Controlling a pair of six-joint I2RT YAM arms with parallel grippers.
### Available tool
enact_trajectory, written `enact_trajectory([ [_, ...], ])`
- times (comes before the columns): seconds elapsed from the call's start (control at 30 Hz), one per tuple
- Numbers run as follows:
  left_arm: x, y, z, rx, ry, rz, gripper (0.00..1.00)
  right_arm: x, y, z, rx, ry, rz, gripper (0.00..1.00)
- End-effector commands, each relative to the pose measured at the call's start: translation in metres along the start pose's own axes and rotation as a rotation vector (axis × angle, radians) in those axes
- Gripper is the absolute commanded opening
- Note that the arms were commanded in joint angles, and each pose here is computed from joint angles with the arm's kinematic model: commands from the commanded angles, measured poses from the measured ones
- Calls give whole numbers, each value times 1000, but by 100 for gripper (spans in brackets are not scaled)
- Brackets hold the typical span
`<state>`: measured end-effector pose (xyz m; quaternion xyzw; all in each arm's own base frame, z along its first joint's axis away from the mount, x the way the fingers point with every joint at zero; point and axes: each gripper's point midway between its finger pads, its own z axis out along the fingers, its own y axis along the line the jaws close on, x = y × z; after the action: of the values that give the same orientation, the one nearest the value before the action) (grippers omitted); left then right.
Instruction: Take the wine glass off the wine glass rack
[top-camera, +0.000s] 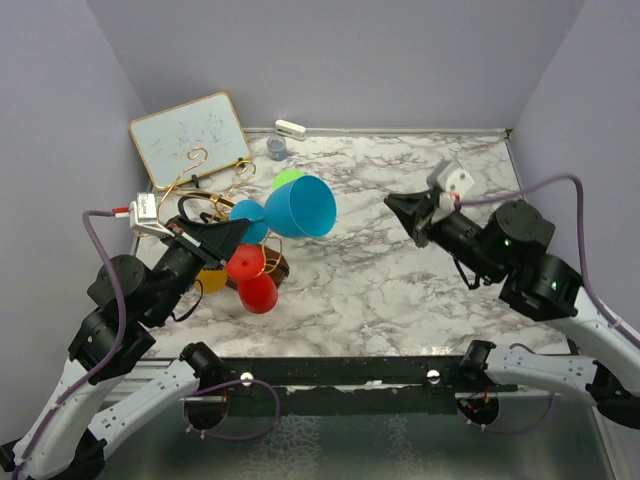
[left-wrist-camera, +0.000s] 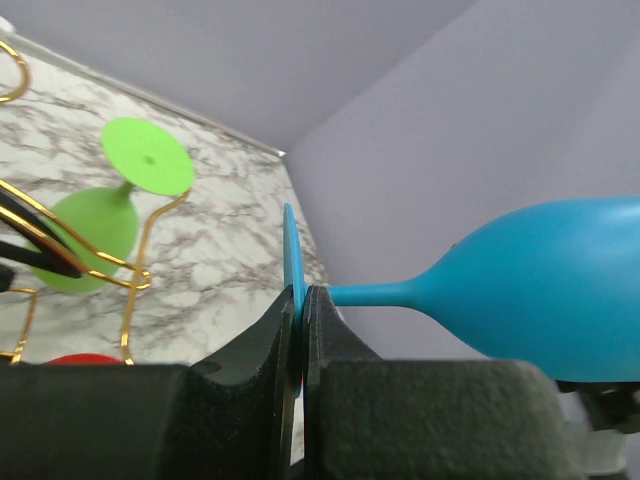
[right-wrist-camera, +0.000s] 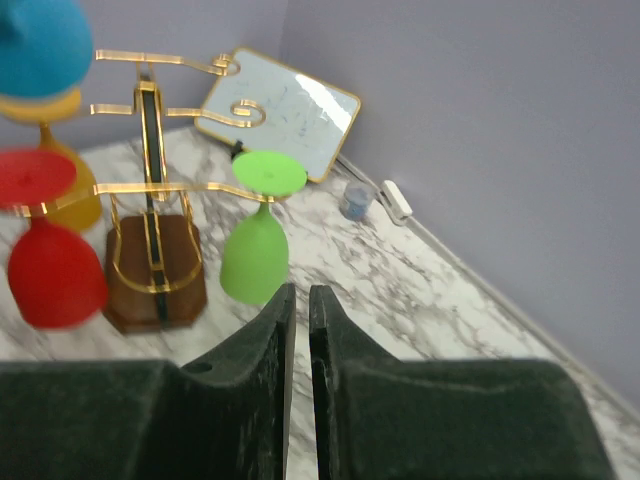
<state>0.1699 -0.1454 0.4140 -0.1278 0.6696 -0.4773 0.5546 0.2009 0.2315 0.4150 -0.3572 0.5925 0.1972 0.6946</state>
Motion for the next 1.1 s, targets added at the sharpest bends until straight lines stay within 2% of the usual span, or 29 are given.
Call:
enact_trajectory([
  [0.0,-8,25,-14,-102,-19,155,0,19,7,24,59,313,250,4],
  [0.07,-7,29,-17,-116,-9,182,0,0,18,39,5,348,309,4],
  [0.17,-6,34,-19,-143,15,225,0,-46,42,50,-157,291,402,11],
  [0.2,-5,35,-19,-149,22,236,0,-62,48,50,-207,258,426,20],
  [0.23,-5,36,-19,-156,28,245,0,-75,53,49,-252,229,443,34],
  [0.27,-5,36,-19,-158,30,249,0,-89,57,47,-293,190,456,44],
  [0.33,-5,34,-19,-150,35,252,0,-102,64,42,-350,153,463,56],
  [0.73,-2,28,-12,-121,43,249,0,-85,77,30,-411,186,478,56],
  [1.07,3,21,-5,-86,61,230,0,-56,90,51,-421,260,466,48],
])
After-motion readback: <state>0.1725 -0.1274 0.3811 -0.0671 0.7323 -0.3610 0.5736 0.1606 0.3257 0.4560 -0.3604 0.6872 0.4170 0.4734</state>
